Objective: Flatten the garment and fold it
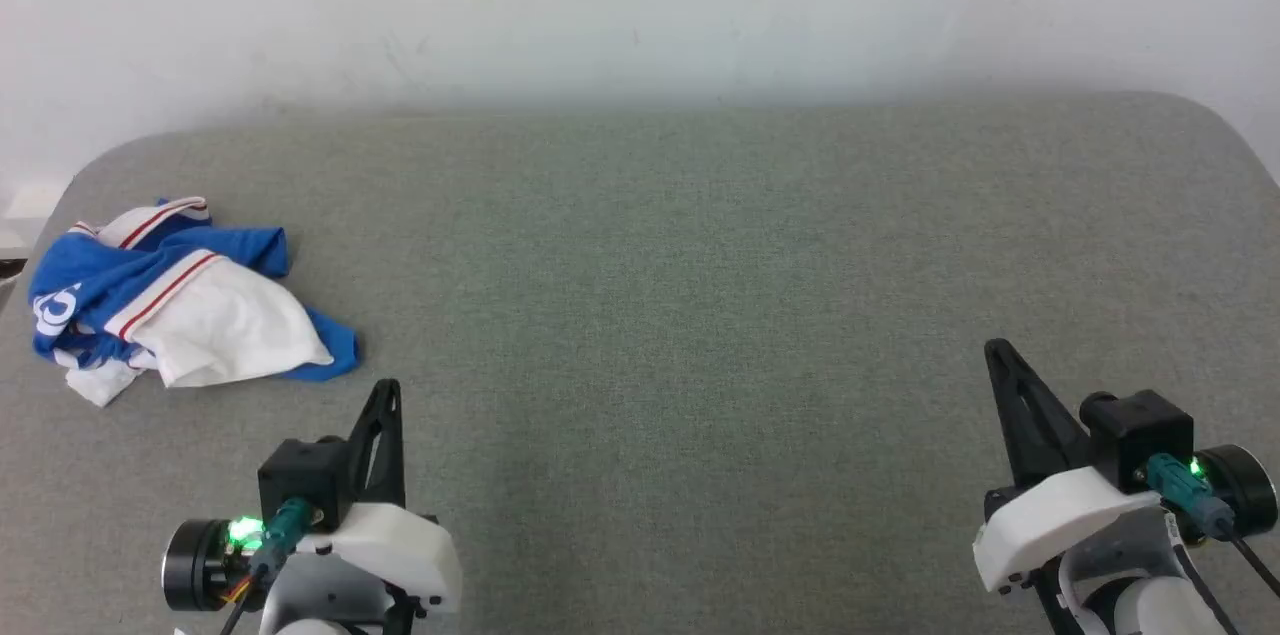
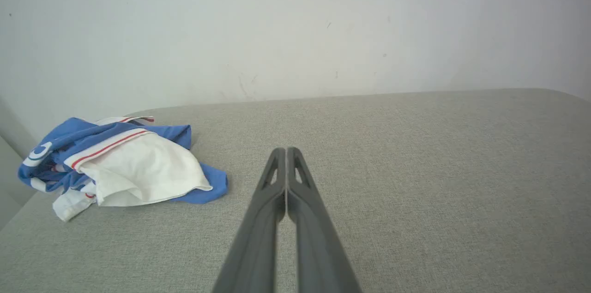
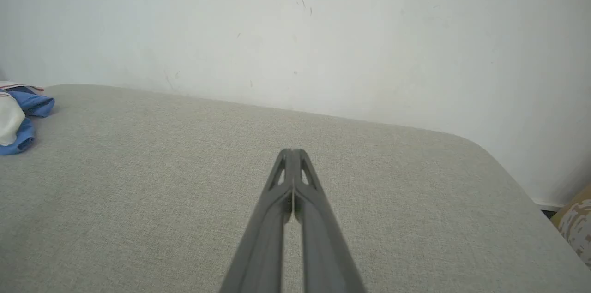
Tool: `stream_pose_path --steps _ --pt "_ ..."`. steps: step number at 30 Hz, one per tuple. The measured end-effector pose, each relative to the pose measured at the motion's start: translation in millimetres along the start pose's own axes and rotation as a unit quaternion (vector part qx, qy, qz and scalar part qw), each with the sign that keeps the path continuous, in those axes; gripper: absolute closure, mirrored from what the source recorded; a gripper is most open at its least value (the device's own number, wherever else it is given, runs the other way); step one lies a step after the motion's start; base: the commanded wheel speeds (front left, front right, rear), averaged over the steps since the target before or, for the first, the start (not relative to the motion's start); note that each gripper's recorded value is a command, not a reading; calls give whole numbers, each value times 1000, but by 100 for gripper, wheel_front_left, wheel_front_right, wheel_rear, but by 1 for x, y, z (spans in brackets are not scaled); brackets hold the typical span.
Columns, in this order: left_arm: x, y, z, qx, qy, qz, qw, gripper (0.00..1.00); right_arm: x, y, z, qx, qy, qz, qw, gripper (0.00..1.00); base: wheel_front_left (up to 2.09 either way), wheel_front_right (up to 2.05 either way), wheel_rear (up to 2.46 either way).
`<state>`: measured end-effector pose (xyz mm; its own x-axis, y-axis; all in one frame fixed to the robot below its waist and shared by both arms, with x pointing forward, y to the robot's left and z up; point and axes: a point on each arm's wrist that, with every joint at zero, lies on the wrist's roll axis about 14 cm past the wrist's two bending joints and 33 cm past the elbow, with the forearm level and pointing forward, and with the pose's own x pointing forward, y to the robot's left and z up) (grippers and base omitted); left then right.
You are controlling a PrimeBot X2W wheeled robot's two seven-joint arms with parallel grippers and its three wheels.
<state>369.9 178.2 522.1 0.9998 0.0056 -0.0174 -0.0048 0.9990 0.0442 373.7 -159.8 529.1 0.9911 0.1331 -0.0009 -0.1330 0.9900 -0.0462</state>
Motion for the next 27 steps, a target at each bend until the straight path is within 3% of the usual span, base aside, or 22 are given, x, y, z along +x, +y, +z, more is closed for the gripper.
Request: stream_pose_path --steps 27 --pt "0 0 0 0 0 0 1000 100 0 0 0 0 0 0 1000 100 0 0 0"
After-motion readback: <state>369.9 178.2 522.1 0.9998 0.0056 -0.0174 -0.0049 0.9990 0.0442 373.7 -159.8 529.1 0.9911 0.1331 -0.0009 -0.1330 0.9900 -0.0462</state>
